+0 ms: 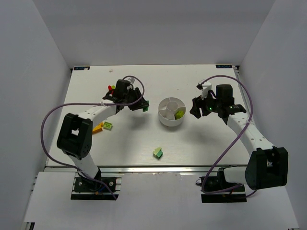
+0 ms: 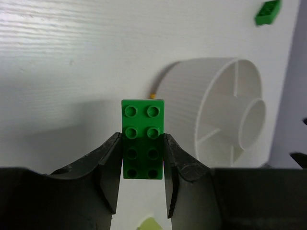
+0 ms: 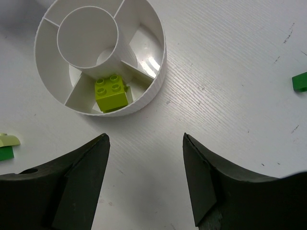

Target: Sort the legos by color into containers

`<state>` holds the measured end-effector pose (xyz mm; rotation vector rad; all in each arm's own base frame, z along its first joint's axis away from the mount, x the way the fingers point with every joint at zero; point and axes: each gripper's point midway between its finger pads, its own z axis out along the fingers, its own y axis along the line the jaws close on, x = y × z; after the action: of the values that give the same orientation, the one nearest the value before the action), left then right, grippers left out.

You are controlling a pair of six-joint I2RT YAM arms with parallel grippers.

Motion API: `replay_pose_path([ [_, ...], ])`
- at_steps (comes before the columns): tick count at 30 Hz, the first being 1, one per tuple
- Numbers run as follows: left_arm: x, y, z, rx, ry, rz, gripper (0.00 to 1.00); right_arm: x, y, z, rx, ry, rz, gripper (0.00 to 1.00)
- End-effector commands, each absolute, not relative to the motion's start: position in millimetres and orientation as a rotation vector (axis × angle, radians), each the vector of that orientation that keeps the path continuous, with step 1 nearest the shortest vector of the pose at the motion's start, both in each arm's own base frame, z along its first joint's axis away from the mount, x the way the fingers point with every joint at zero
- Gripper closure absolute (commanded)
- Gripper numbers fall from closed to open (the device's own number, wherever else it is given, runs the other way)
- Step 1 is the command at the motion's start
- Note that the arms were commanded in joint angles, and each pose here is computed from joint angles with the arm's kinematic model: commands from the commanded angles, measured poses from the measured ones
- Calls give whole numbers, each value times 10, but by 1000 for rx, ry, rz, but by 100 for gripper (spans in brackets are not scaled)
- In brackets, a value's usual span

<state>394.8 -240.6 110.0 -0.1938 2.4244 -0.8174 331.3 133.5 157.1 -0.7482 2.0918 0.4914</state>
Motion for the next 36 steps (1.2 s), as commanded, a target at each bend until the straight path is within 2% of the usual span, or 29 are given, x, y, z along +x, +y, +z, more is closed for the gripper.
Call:
replay_pose_path([
  [1,3775,-2639,1562,-167,2303,-1131,84,3395,1376,1777,-764,2028,495,32],
  [8,3536,-2794,1899,-306,2165,-1466,84,3374,1385,1765,-766,2029,505,32],
  [15,3515,-2897,2164,-443,1992,-1642,85,3360,1395,1776,-768,2022,513,32],
  [26,3138,-2995,2073,-668,2158,-1792,87,3301,1400,1806,-755,2013,525,32],
  [36,3015,-3042,2254,-1056,1988,-2052,89,3260,1396,1799,-746,2007,527,32],
])
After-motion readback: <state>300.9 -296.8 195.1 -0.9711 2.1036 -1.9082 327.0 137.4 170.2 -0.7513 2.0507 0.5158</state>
